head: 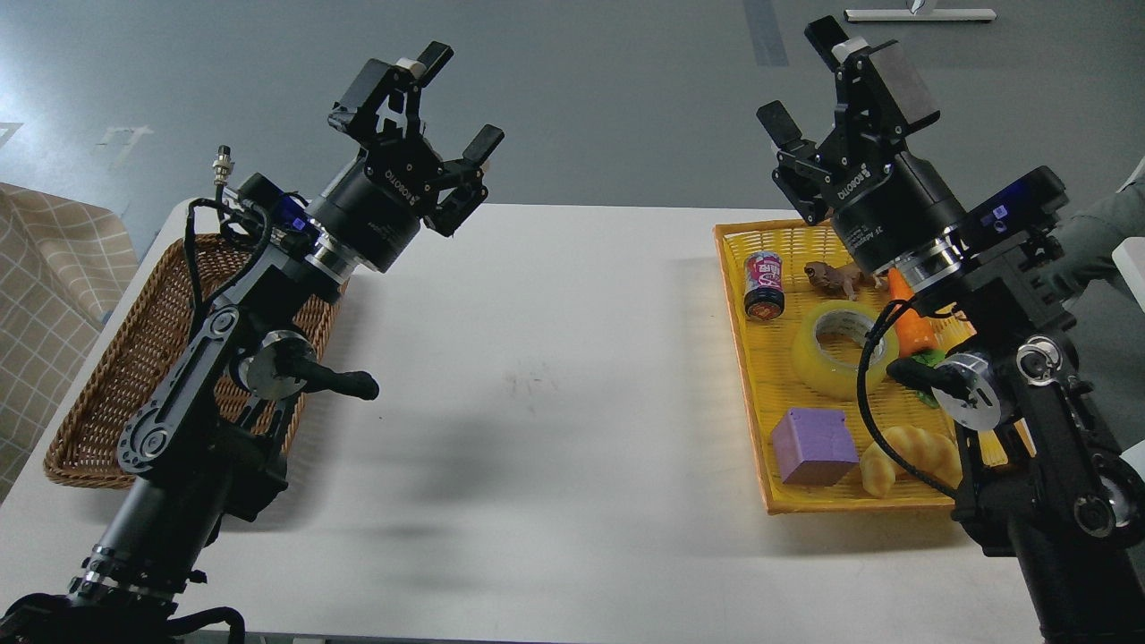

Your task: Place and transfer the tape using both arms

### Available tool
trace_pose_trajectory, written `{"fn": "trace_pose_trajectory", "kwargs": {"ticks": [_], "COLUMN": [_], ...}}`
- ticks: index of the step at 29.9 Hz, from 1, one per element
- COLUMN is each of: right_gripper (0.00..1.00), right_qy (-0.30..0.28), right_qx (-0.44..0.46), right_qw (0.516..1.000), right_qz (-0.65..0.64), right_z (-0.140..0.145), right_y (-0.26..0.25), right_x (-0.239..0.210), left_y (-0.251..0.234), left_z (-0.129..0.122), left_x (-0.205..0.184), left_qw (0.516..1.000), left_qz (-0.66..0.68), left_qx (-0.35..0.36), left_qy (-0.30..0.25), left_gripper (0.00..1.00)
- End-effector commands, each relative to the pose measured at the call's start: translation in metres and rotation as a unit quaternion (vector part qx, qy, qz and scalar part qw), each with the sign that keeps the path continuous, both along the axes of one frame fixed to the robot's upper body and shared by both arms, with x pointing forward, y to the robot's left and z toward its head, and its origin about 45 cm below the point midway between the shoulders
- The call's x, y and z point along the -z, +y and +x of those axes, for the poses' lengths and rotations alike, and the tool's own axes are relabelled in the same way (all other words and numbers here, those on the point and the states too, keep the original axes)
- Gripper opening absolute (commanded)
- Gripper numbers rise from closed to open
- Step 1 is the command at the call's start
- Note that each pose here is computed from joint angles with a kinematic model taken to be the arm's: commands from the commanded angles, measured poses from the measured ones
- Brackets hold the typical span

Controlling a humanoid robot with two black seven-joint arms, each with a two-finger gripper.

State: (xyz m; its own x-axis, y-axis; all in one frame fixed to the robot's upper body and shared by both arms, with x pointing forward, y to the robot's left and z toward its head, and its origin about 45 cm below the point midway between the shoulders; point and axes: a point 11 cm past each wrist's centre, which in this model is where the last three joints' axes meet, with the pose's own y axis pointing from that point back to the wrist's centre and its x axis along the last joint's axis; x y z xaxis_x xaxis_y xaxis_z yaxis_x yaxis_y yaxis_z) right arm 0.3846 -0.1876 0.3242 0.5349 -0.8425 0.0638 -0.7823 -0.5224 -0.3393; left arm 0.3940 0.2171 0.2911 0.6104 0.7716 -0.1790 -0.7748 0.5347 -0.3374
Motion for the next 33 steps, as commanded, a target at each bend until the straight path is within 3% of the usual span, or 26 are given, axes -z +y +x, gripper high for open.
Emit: {"fn": "trace_pose_trajectory", "kwargs": {"ticks": [1, 33], "right_gripper": [1.0, 1.0], "right_qy": [-0.004, -0.034], "right_qx": [-0.001, 0.005], "right_qw": [1.0, 0.999], "right_qz": [0.001, 0.01], "right_z": [-0.001, -0.009], "right_y": [0.0, -0.005], "right_x": [-0.002, -0.022], "left_y": [-0.001, -0.004], "left_z": [0.001, 0.004], "left_x": [-0.001, -0.021], "left_qw": [1.0, 0.999], "left_qz": [-0.003, -0.021], "left_qx": [-0.003, -0.011], "left_qy": [0.0, -0.03], "left_gripper": [0.99, 0.99]}}
